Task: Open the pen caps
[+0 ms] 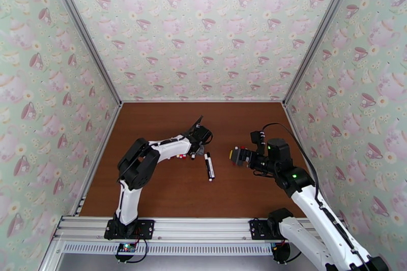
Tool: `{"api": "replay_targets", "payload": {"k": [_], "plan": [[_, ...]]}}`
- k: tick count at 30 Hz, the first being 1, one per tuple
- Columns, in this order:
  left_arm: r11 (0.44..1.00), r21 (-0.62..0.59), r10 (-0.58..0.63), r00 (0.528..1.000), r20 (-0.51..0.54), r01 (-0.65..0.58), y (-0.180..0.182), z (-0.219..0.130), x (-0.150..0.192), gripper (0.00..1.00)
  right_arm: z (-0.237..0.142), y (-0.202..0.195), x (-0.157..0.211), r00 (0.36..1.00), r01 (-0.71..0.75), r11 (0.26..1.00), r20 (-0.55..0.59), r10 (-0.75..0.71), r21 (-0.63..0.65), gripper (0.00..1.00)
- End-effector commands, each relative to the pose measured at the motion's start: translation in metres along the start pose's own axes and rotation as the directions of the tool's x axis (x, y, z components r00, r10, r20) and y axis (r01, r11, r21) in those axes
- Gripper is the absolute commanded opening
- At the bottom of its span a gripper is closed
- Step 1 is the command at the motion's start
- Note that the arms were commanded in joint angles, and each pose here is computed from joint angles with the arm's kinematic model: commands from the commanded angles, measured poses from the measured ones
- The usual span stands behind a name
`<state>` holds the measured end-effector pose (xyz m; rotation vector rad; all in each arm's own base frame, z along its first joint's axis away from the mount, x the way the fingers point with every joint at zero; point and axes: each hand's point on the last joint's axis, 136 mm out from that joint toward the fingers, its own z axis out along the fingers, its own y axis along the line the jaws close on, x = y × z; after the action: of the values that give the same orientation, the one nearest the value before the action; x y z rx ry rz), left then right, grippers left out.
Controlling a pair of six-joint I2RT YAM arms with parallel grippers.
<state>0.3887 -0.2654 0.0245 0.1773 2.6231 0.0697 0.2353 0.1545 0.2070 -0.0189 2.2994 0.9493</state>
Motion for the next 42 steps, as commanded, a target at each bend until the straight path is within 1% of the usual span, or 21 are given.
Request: {"api": "replay_targets", "payload": {"k": [1,7,13,16,20,23,26,30,37,42], "plan": [[0.998,-0.056,0.008,1.0,-0.009,-0.009,0.01,0.008,-0.005,0.14,0.002,-0.004,0.008,0.999,-0.001,1.0,-0.036,0.002,0.007,1.0],[0.996,-0.082,0.014,0.999,-0.037,-0.017,0.015,0.02,-0.004,0.2,0.0,-0.003,0.008,0.999,-0.007,1.0,-0.031,0.007,0.005,1.0],[0.996,-0.09,0.02,0.999,-0.051,-0.024,0.017,0.021,-0.003,0.34,-0.002,-0.003,0.007,0.999,-0.001,1.0,-0.041,0.001,0.015,1.0],[0.995,-0.098,0.015,0.999,-0.043,-0.019,0.02,0.015,-0.006,0.37,-0.003,-0.001,0.006,0.999,0.001,1.0,-0.042,0.0,0.015,1.0],[0.998,-0.066,-0.007,1.0,-0.016,0.006,0.017,-0.005,-0.016,0.38,-0.003,-0.001,0.006,0.999,0.0,1.0,-0.045,0.001,0.016,1.0],[0.999,-0.02,-0.03,1.0,0.006,0.03,0.012,-0.028,-0.021,0.41,-0.003,0.0,0.006,0.999,-0.003,1.0,-0.043,0.003,0.008,1.0],[0.997,0.036,-0.063,0.998,0.0,0.063,0.005,-0.049,-0.017,0.41,-0.002,0.0,0.009,0.999,-0.006,1.0,-0.047,0.006,0.002,1.0],[0.987,0.114,-0.11,0.994,-0.027,0.113,-0.011,-0.074,-0.003,0.41,-0.002,-0.003,0.013,0.999,-0.004,1.0,-0.054,0.004,0.007,1.0],[0.951,0.203,-0.213,0.971,-0.109,0.231,-0.04,-0.091,0.027,0.4,-0.001,-0.004,0.021,0.997,-0.011,1.0,-0.081,0.011,-0.001,1.0],[0.935,0.225,-0.248,0.959,-0.139,0.274,-0.058,-0.09,0.042,0.4,-0.001,-0.006,0.023,0.996,-0.007,1.0,-0.09,0.007,0.005,1.0]]}}
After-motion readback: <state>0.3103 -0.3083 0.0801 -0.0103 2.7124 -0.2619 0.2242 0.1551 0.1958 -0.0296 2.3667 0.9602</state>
